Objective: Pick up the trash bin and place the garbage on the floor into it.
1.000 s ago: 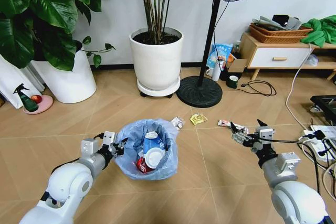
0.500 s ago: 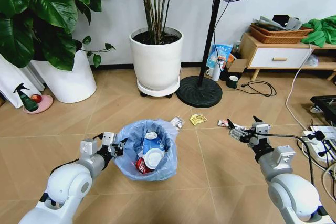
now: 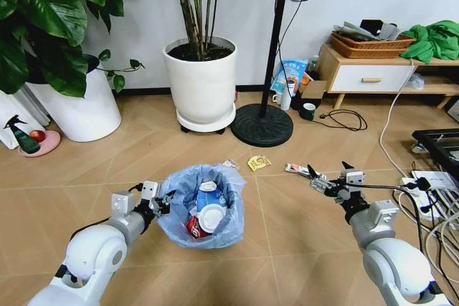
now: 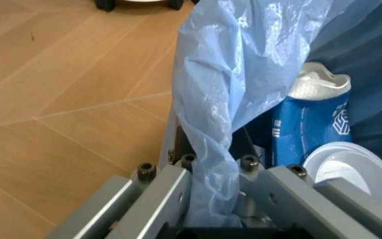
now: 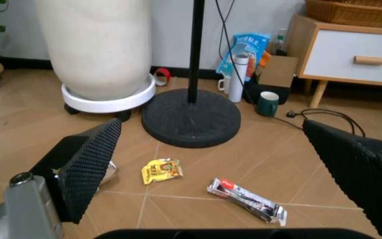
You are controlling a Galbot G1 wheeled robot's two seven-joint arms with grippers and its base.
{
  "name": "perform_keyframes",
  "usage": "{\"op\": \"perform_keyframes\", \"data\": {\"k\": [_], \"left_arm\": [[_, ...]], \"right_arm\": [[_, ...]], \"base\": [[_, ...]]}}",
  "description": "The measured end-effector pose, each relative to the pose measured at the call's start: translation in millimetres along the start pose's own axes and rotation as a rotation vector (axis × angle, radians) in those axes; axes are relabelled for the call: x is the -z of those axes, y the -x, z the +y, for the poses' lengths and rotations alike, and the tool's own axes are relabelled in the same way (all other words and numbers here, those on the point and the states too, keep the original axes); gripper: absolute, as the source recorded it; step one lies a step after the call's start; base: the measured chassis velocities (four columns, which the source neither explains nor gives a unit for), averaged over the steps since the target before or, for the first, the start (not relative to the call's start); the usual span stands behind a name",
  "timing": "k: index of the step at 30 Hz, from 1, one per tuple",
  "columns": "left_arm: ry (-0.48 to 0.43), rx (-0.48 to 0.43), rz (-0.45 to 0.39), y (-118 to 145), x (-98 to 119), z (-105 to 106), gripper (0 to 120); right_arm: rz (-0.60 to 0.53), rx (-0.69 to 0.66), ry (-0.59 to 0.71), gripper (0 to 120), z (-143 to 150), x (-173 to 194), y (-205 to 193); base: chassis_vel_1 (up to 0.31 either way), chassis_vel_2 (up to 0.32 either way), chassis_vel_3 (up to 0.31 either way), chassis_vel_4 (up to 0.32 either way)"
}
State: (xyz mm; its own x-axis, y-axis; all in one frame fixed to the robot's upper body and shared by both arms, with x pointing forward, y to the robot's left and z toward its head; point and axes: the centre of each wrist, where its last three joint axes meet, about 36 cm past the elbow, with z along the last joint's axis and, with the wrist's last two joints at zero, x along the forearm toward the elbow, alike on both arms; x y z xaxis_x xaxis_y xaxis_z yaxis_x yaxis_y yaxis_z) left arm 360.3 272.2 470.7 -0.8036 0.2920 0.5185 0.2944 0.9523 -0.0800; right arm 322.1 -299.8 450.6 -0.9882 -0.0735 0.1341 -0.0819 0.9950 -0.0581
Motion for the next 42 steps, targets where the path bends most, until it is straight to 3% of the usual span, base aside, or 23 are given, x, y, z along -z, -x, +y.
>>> {"op": "perform_keyframes", "data": {"k": [42], "left_arm": [[0.005,-0.006,-0.008,1.8,2.3,0.3,0]], "right_arm": [[0.018,0.011,0.005,100,3.4,-6.1,3.1]], "base": [[-0.082,0.085,0.082,-0.084]]}}
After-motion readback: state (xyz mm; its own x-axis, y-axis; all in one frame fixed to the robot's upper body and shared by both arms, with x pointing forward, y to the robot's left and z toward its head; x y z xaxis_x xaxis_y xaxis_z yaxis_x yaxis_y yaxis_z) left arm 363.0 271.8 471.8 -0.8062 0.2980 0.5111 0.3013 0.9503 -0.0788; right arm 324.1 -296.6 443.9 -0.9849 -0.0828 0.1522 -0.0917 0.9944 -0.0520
